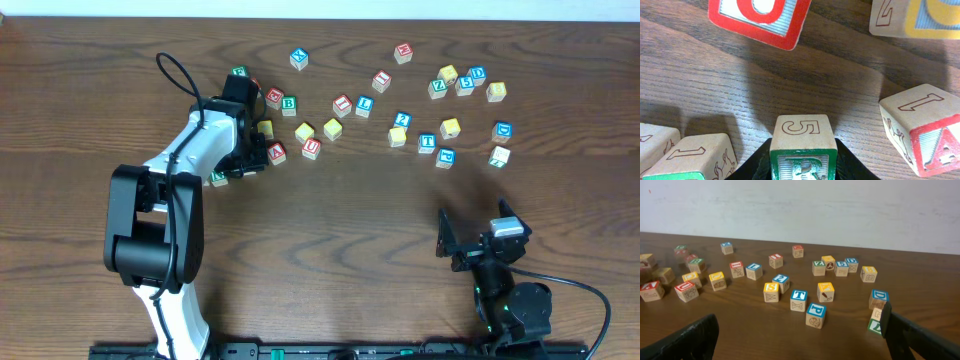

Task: Spell out ROBOT
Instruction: 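Lower the left gripper and close it on the green R block, then lift the green R block and carry it toward the table center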

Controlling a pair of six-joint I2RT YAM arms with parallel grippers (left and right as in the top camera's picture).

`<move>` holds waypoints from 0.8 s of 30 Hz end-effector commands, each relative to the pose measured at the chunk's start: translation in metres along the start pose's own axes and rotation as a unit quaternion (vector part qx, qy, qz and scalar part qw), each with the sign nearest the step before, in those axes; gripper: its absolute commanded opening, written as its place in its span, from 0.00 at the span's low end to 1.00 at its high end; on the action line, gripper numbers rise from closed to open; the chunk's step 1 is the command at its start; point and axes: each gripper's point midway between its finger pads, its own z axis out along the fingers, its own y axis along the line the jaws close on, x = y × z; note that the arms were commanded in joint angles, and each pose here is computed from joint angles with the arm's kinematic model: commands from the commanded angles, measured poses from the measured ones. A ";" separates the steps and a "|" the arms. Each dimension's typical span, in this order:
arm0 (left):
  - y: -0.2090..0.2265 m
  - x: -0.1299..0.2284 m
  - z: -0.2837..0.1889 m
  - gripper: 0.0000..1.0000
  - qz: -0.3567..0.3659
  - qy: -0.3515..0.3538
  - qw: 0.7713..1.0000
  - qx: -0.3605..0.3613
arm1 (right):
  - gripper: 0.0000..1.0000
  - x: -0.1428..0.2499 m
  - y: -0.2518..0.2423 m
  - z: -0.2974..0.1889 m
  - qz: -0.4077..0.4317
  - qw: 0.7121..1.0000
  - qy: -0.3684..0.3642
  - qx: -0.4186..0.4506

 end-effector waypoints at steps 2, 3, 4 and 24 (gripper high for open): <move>0.006 0.005 0.007 0.33 0.004 0.011 1.000 -0.010 | 0.99 0.001 -0.004 0.000 0.005 1.000 0.001 0.008; 0.005 0.005 0.007 0.33 0.004 0.012 1.000 -0.007 | 0.99 0.001 -0.004 0.000 0.005 1.000 0.001 0.008; 0.004 0.005 0.007 0.33 0.004 0.012 1.000 -0.005 | 0.99 0.001 -0.004 0.000 0.005 1.000 0.001 0.008; -0.007 0.001 -0.112 0.30 0.012 -0.077 0.996 0.042 | 0.99 0.001 -0.004 0.000 0.005 1.000 0.001 0.008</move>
